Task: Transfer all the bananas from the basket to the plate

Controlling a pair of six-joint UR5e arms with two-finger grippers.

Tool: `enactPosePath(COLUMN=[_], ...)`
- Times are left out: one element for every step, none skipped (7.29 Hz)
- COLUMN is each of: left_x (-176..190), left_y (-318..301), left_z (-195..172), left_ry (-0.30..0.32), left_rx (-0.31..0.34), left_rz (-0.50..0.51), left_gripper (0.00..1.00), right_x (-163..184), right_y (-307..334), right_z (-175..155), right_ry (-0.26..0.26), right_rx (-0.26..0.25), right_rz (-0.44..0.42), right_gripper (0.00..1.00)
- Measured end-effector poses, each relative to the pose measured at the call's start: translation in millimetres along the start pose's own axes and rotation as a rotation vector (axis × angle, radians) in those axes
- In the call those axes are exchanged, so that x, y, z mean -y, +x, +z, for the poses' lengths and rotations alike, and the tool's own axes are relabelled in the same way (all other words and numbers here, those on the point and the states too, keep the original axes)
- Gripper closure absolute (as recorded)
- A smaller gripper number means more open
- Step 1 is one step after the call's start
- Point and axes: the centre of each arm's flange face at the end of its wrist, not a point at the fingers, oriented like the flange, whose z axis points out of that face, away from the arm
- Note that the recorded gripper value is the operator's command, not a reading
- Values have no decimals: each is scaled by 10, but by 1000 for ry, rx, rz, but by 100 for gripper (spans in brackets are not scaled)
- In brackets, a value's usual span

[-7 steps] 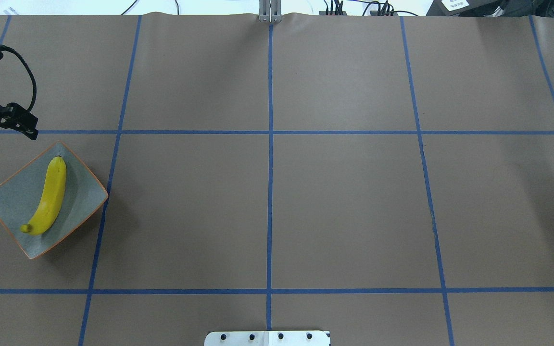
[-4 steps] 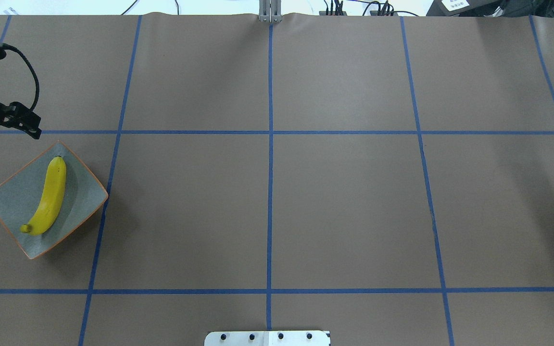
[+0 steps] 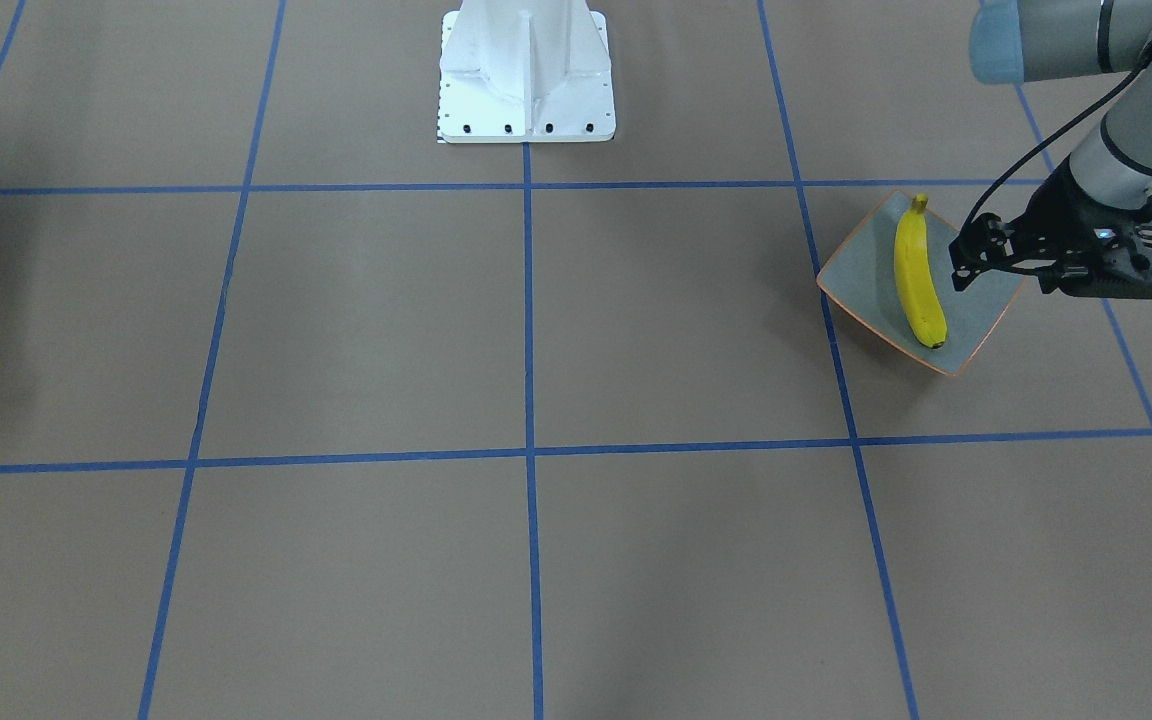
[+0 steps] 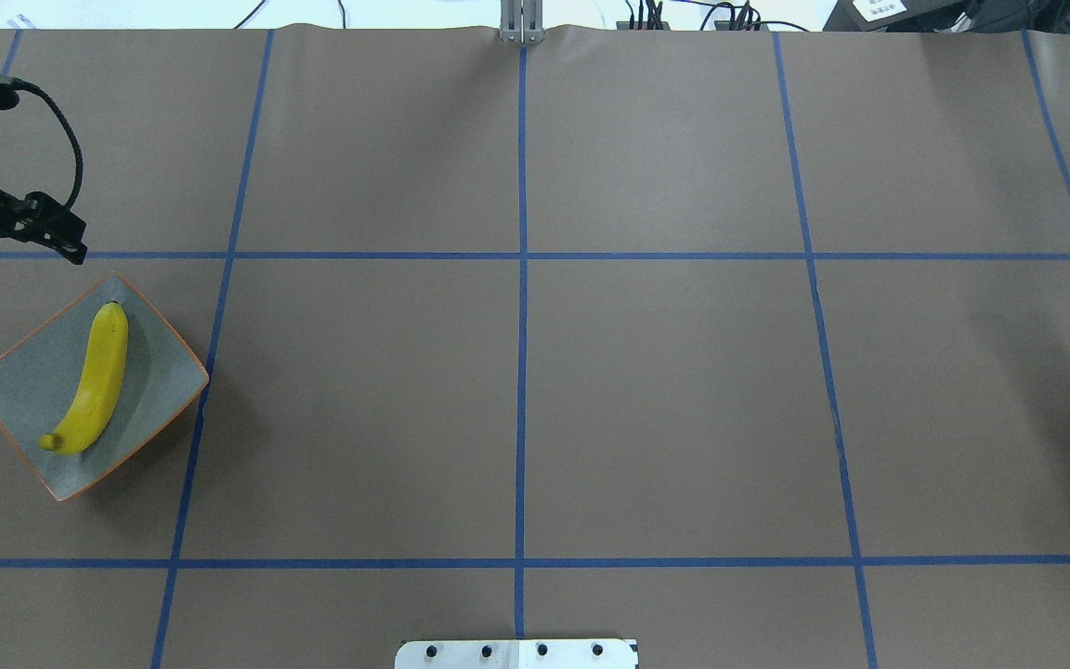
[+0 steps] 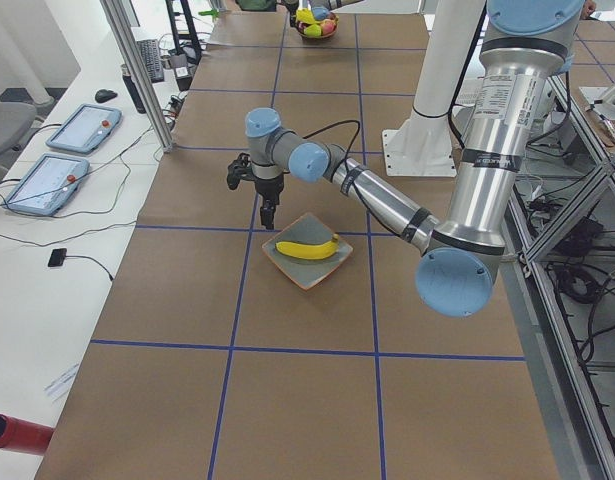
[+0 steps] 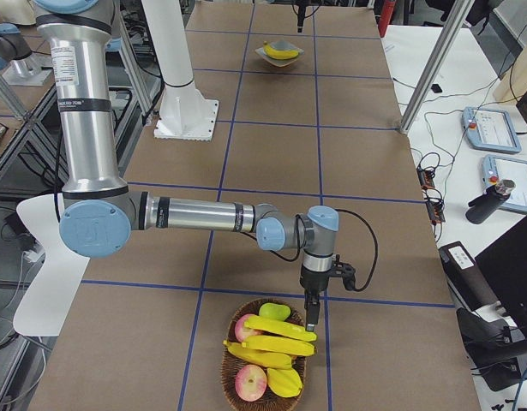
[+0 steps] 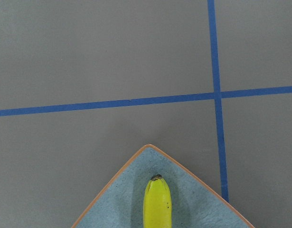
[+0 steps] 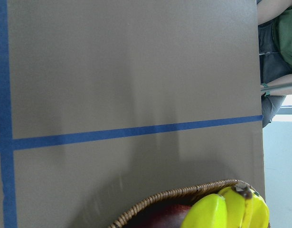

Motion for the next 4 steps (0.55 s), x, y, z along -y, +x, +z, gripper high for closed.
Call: enactPosePath(left_x=[20,36,41,40], left_y=[48,98,133,155], left_z=[-17,-28,-27,-20], left_ry=[4,6,6,5], left_rx=[-4,-8,-11,-11], left_rz=[2,3,5,7], left_gripper=[0,0,0,0], right_x=[-13,-25,-37,-55], right_y=[26,42,55,76], right_z=[52,87,111,138], right_ry=[-4,-8,-12,-16], right_rx=[-18,-28,-35,-46], right_rz=[-1,-1,-1,-1], right_gripper=[0,0,2,20])
